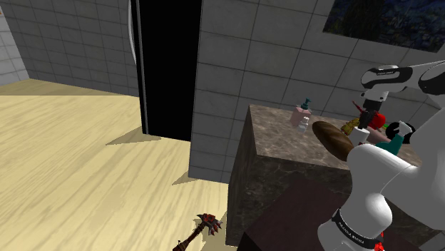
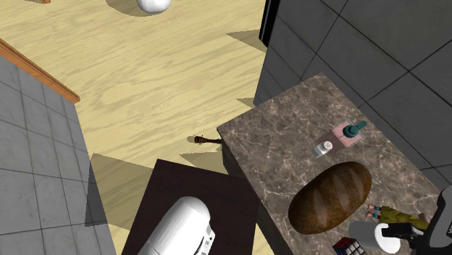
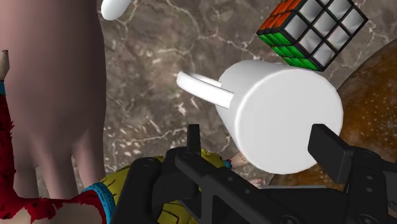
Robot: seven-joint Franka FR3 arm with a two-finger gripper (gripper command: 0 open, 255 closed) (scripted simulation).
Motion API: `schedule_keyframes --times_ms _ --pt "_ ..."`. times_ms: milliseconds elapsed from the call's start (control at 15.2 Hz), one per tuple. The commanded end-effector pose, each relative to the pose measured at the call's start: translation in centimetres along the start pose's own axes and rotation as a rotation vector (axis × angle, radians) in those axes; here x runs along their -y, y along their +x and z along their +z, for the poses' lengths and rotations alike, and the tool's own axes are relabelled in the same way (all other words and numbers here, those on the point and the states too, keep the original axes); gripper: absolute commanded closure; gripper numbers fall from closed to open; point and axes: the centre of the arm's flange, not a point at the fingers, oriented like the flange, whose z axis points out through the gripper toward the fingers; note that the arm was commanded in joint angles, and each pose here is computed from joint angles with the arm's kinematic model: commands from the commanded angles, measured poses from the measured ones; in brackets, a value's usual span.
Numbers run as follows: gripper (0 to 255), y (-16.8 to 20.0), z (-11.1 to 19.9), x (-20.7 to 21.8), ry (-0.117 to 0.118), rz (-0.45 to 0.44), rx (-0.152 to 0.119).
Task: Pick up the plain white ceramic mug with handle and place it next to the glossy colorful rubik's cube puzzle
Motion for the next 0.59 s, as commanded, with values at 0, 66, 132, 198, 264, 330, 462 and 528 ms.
schedule_keyframes --times_ms 0,66,132,198,264,330,462,528 --pt "255 -0.2 0.9 -0.4 0.012 0.003 0.006" --pt "255 -0.4 1.4 0.2 0.013 0.003 0.005" --pt "255 -0.5 0.9 0.2 0.013 0.003 0.005" --pt "255 -0.6 0.3 0.3 0.013 0.003 0.005" --pt "255 -0.7 -0.2 0.4 0.013 0.003 0.005" --pt "255 -0.8 -0.7 0.4 0.013 0.003 0.005" --pt "255 -1.0 -1.7 0.6 0.013 0.003 0.005" --pt "255 -1.1 -2.2 0.6 0.013 0.003 0.005"
